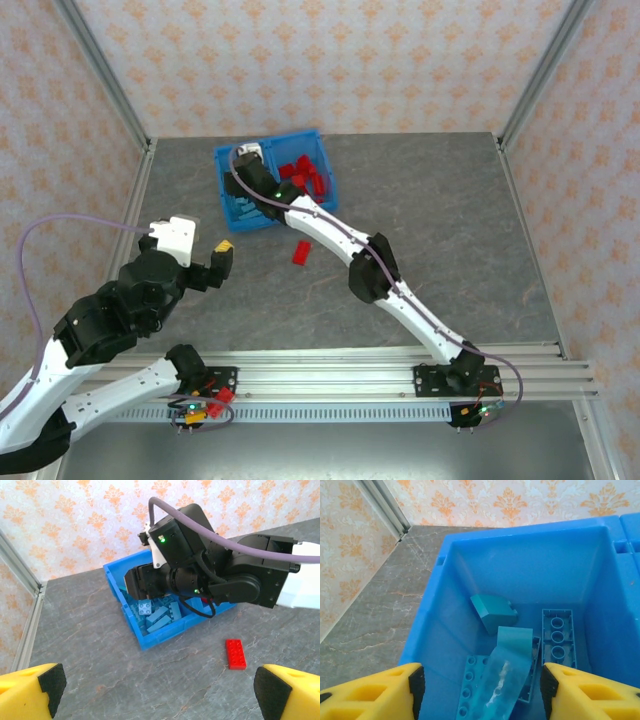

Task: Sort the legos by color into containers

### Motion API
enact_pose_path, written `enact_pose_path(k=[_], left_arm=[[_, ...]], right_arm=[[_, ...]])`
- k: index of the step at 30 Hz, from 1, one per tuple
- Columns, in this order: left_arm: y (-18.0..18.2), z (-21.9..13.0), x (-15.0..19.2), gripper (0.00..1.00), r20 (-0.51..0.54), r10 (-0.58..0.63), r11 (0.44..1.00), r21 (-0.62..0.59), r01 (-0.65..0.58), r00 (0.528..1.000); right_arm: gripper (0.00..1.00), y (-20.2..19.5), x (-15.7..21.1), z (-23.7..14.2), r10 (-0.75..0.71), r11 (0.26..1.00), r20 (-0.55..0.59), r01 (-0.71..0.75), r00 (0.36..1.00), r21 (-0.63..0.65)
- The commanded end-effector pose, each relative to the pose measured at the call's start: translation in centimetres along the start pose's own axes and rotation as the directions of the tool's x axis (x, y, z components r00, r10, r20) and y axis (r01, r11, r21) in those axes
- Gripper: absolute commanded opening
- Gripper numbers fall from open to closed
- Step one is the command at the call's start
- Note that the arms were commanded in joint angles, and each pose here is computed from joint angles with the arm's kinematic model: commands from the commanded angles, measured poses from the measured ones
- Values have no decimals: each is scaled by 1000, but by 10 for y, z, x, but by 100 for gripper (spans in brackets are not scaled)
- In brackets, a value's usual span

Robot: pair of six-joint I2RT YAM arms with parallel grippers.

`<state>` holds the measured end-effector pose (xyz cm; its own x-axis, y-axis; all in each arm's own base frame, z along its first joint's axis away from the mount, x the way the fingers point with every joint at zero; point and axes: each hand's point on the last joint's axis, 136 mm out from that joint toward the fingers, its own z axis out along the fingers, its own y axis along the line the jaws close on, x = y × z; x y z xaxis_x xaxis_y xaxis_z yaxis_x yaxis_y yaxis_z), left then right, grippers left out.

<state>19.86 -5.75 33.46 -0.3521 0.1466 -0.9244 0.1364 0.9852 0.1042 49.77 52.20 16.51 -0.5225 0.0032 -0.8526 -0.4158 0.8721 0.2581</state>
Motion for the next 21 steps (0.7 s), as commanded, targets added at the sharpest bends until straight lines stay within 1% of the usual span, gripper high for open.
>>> enact_pose_path(k=[1, 2, 5, 7, 9, 11, 13, 16, 19, 21], left_arm=[[7, 0, 5, 100, -16, 30, 999, -44, -31, 999], [5, 3, 5, 100, -18, 29, 999, -44, -30, 999], [-4, 10, 3, 100, -22, 17, 999, -29, -18, 1000], [-13, 18, 2, 100, -30, 19, 1000, -13, -19, 999], [-25, 29, 2, 100, -49, 29, 1000, 5, -28, 998], [-39, 41, 4, 100, -82, 42, 999, 27, -40, 996], [-56, 58, 11, 100, -134, 62, 997, 58, -55, 989], [-81, 88, 27, 100, -228, 71, 992, 114, -46, 971], [-105, 117, 45, 100, -322, 55, 985, 174, 1, 945], [-117, 137, 61, 100, -389, 55, 982, 188, 21, 919]], right_arm=[[67, 30, -65, -43, 15, 993, 99, -3, 995, -116], [67, 28, -73, -52, 17, 995, 105, -6, 994, -103], [67, 12, -107, -99, 32, 999, 119, -30, 992, -11], [68, -7, -123, -138, 47, 997, 95, -52, 994, 53], [69, -28, -125, -171, 86, 993, 45, -89, 995, 75], [70, -47, -117, -203, 125, 991, -6, -124, 992, 54], [73, -60, -105, -247, 144, 989, -31, -144, 989, -9], [79, -76, -76, -308, 110, 992, -40, -112, 993, -62], [82, -99, -48, -364, 110, 993, -61, -112, 992, -41], [83, -114, -28, -396, 120, 992, -90, -121, 989, -15]])
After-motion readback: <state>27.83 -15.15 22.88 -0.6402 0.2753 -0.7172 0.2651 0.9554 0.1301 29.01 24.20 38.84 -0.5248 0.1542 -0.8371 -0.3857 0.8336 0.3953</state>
